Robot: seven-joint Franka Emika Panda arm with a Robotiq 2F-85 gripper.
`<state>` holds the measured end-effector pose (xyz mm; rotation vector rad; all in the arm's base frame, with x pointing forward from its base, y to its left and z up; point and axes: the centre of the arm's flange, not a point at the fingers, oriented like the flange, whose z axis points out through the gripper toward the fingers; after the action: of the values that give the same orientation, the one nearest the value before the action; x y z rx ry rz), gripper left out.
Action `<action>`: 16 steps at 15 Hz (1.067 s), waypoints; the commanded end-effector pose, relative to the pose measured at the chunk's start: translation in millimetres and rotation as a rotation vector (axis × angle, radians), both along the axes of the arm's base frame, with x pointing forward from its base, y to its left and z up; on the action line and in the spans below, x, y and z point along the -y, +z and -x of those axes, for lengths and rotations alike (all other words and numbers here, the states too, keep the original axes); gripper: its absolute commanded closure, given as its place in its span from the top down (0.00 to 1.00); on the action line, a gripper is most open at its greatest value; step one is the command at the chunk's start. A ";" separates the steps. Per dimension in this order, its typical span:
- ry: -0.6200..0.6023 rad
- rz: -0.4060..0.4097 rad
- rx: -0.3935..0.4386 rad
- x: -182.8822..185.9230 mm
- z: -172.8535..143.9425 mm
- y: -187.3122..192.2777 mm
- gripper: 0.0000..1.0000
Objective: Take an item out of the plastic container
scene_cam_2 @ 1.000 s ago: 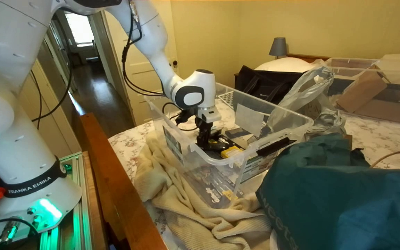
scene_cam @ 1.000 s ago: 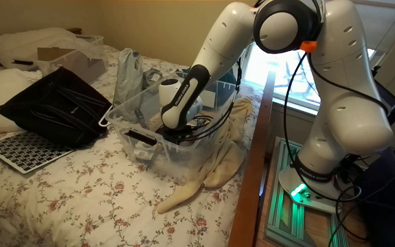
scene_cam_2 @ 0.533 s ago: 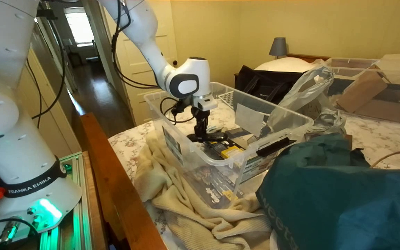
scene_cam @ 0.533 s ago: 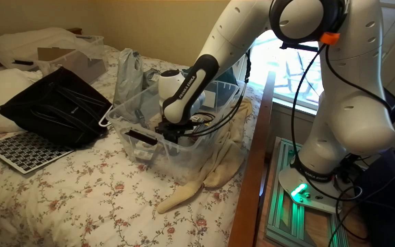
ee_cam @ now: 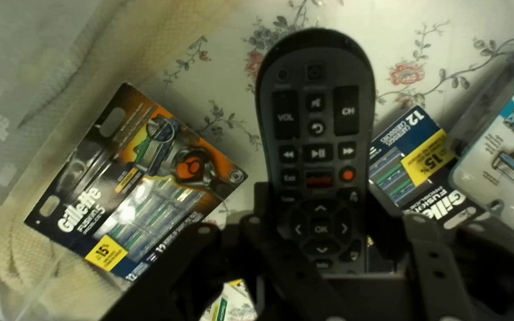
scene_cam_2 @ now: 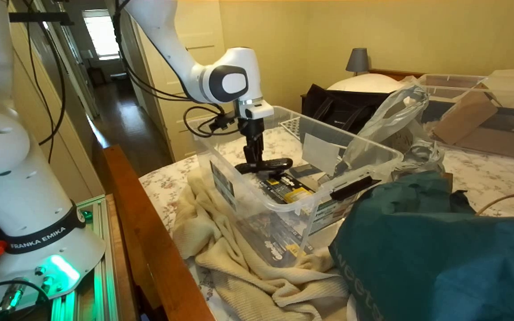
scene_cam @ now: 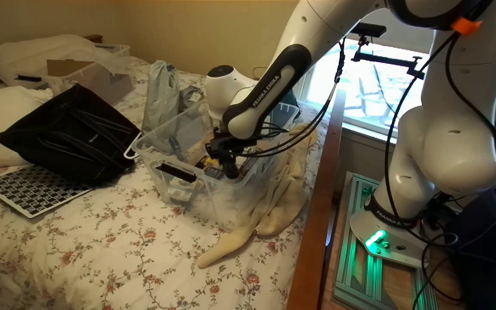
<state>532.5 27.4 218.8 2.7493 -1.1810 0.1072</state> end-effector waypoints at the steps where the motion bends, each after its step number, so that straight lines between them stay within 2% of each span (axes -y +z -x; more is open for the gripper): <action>1: 0.040 0.066 0.025 -9.2 9.5 45.1 0.29; 9: 0.262 0.218 0.058 -36.2 -20.2 110.0 0.29; 16: 0.385 0.266 0.057 -38.4 -65.3 149.0 0.29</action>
<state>569.9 65.6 352.5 2.7218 -0.6696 0.3433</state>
